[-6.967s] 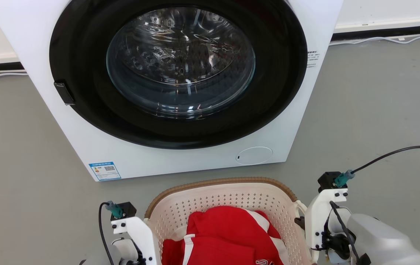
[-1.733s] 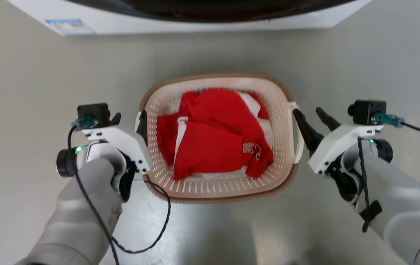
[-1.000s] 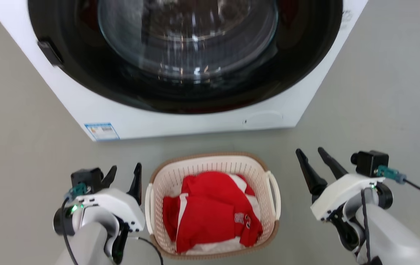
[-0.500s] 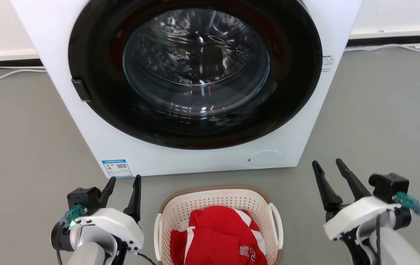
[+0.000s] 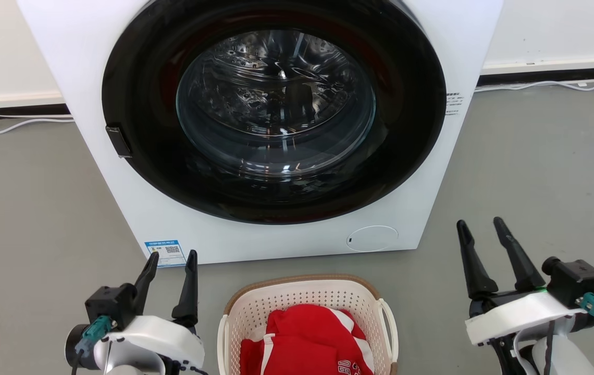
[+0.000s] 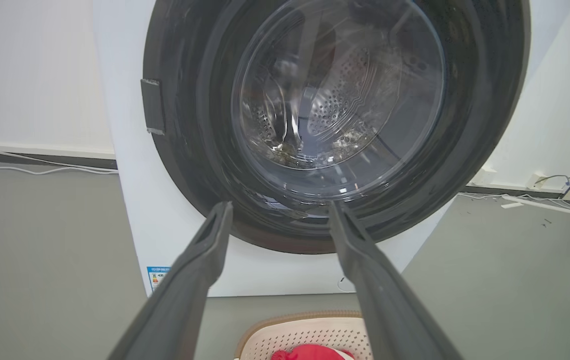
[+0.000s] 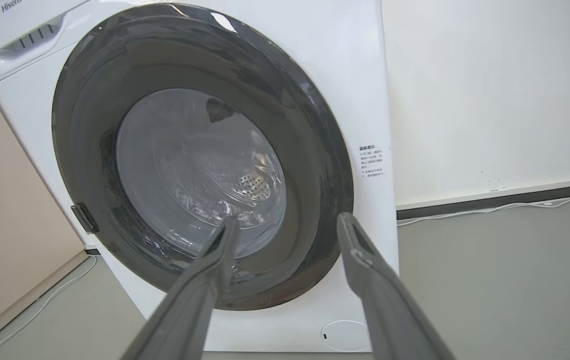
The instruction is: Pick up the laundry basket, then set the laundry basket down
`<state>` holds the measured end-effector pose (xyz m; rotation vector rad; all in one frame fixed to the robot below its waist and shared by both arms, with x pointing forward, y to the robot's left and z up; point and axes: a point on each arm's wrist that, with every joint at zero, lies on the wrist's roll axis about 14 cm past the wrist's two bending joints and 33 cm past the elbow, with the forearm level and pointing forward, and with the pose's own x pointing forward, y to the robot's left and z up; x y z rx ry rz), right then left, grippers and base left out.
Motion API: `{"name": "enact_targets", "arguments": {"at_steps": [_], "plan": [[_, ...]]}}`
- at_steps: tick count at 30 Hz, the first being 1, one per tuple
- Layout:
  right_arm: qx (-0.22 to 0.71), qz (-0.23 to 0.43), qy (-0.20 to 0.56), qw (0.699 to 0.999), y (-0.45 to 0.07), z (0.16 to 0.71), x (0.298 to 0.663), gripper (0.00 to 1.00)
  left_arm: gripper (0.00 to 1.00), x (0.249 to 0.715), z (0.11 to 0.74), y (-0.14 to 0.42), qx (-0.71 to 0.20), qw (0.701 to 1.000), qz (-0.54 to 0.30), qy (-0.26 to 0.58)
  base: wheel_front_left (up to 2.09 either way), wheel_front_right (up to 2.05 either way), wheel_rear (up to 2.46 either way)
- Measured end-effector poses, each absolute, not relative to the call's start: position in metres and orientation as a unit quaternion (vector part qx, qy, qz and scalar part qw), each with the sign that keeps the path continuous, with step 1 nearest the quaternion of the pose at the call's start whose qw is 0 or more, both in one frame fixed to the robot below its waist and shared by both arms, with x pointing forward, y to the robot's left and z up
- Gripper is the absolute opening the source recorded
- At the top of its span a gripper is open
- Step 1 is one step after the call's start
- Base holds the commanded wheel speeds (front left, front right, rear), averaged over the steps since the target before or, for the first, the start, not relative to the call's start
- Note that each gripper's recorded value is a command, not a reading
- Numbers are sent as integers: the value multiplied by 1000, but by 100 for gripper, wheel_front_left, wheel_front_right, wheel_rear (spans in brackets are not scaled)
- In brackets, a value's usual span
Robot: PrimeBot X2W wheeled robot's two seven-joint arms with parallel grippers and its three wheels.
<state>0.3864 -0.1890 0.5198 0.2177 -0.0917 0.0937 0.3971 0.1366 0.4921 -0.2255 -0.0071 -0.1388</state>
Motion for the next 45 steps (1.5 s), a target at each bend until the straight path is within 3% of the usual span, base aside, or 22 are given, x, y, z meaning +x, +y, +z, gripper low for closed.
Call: {"name": "enact_targets", "arguments": {"at_steps": [42, 43, 45], "plan": [[89, 53, -53, 993, -184, 522, 375, 100, 100, 384, 503, 143, -109, 992, -54, -27, 0, 0, 0], [89, 52, -53, 993, -185, 522, 375, 0, 0, 384, 502, 140, -110, 992, -60, -26, 0, 0, 0], [93, 49, -39, 994, -184, 513, 373, 0, 0, 380, 492, 139, -113, 992, -58, -10, 0, 0, 0]]}}
